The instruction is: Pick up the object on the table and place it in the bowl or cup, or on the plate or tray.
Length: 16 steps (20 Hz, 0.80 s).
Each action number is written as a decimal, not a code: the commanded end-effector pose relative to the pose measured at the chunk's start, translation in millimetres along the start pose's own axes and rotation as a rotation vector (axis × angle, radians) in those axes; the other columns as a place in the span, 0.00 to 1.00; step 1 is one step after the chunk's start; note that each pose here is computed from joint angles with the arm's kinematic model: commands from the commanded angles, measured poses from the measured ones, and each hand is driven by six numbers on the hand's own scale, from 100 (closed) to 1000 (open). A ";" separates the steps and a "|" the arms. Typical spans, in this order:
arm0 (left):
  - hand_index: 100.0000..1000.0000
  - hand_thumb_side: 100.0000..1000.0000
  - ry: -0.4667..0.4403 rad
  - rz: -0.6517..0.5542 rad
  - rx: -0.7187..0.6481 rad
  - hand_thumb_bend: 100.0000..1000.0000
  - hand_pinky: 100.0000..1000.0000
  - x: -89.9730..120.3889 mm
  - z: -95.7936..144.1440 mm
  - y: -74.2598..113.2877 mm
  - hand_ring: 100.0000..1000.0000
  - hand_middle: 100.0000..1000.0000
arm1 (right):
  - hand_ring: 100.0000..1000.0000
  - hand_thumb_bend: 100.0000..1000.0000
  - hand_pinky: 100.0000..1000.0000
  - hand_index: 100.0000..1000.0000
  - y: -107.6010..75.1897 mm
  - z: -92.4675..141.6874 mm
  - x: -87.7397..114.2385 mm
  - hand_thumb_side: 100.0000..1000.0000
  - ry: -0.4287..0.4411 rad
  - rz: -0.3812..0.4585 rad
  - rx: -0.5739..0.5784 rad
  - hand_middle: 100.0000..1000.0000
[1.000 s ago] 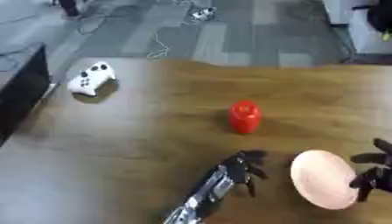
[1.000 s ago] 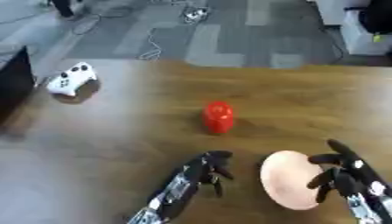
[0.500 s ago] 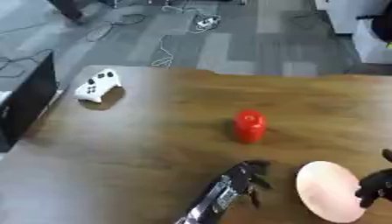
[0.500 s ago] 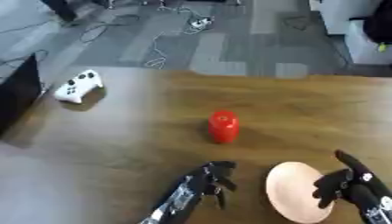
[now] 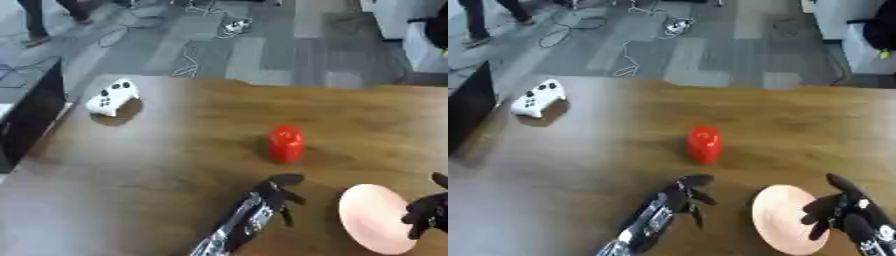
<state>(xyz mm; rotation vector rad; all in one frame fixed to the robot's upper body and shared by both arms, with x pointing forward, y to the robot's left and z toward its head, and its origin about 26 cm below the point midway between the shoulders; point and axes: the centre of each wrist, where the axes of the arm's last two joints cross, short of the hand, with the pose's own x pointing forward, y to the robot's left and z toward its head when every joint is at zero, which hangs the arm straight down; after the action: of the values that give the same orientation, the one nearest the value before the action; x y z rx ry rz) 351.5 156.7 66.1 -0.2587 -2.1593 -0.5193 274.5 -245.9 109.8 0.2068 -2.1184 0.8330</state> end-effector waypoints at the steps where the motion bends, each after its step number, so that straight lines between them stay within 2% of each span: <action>1: 0.92 0.81 -0.030 -0.146 0.078 0.04 0.37 10.8 -15.9 33.6 0.71 0.84 | 0.56 0.00 0.42 1.00 -1.9 1.1 2.1 0.91 -0.002 0.007 0.005 0.62; 3: 0.92 0.81 -0.026 -0.207 0.126 0.03 0.37 14.7 -25.5 44.8 0.72 0.84 | 0.56 0.00 0.42 1.00 -1.4 1.3 1.9 0.91 -0.002 0.007 0.007 0.62; 4: 0.93 0.77 -0.019 -0.234 0.146 0.04 0.38 16.1 -29.7 49.7 0.74 0.85 | 0.55 0.00 0.42 1.00 -1.1 1.4 1.9 0.91 -0.002 0.007 0.009 0.62; 5: 0.92 0.78 -0.012 -0.261 0.163 0.04 0.37 17.4 -33.8 54.3 0.74 0.85 | 0.55 0.00 0.42 1.00 -0.8 1.5 1.8 0.91 -0.002 0.008 0.011 0.62; 6: 0.93 0.71 -0.008 -0.286 0.177 0.08 0.38 18.9 -37.7 59.0 0.75 0.86 | 0.55 0.00 0.42 1.00 -0.5 1.6 1.7 0.91 -0.002 0.007 0.012 0.61; 7: 0.93 0.73 -0.004 -0.313 0.190 0.07 0.38 20.3 -41.6 64.0 0.74 0.86 | 0.55 0.00 0.42 1.00 -0.3 1.5 1.6 0.91 -0.003 0.007 0.014 0.61; 8: 0.94 0.66 -0.001 -0.339 0.202 0.11 0.39 21.7 -45.2 69.4 0.75 0.86 | 0.55 0.00 0.41 1.00 0.1 1.4 1.6 0.91 -0.004 0.006 0.017 0.61; 9: 0.94 0.67 0.002 -0.367 0.215 0.10 0.38 22.7 -48.7 75.3 0.75 0.86 | 0.55 0.00 0.41 1.00 0.4 1.2 1.6 0.91 -0.006 0.005 0.021 0.61; 10: 0.94 0.61 0.004 -0.395 0.230 0.17 0.39 23.4 -51.9 81.5 0.75 0.86 | 0.55 0.00 0.41 1.00 0.6 1.2 1.6 0.90 -0.008 0.004 0.024 0.61; 11: 0.94 0.62 0.007 -0.419 0.243 0.15 0.39 23.2 -54.3 86.7 0.75 0.86 | 0.55 0.00 0.41 1.00 0.8 1.1 1.7 0.91 -0.009 0.003 0.026 0.61; 12: 0.94 0.61 0.012 -0.437 0.254 0.20 0.40 22.0 -55.6 90.4 0.76 0.87 | 0.54 0.00 0.41 1.00 0.8 0.9 1.9 0.90 -0.011 0.003 0.028 0.61; 13: 0.93 0.61 0.020 -0.454 0.264 0.20 0.40 19.5 -56.6 94.0 0.76 0.87 | 0.54 0.00 0.41 1.00 1.0 0.7 2.1 0.90 -0.013 0.003 0.030 0.61; 15: 0.93 0.65 0.043 -0.470 0.271 0.19 0.39 10.4 -55.6 97.5 0.75 0.87 | 0.54 0.00 0.41 1.00 1.3 0.1 2.3 0.90 -0.017 0.003 0.035 0.61; 16: 0.94 0.70 0.053 -0.472 0.270 0.17 0.39 5.3 -54.3 98.4 0.75 0.87 | 0.54 0.00 0.41 1.00 1.6 -0.3 2.4 0.90 -0.019 0.002 0.037 0.61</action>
<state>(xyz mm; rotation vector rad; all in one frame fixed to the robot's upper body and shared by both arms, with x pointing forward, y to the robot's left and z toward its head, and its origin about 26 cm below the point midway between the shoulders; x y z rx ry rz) 418.5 211.1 118.9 0.3731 -2.1946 -0.4725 273.2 -244.7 106.7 0.2278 -2.1084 0.8612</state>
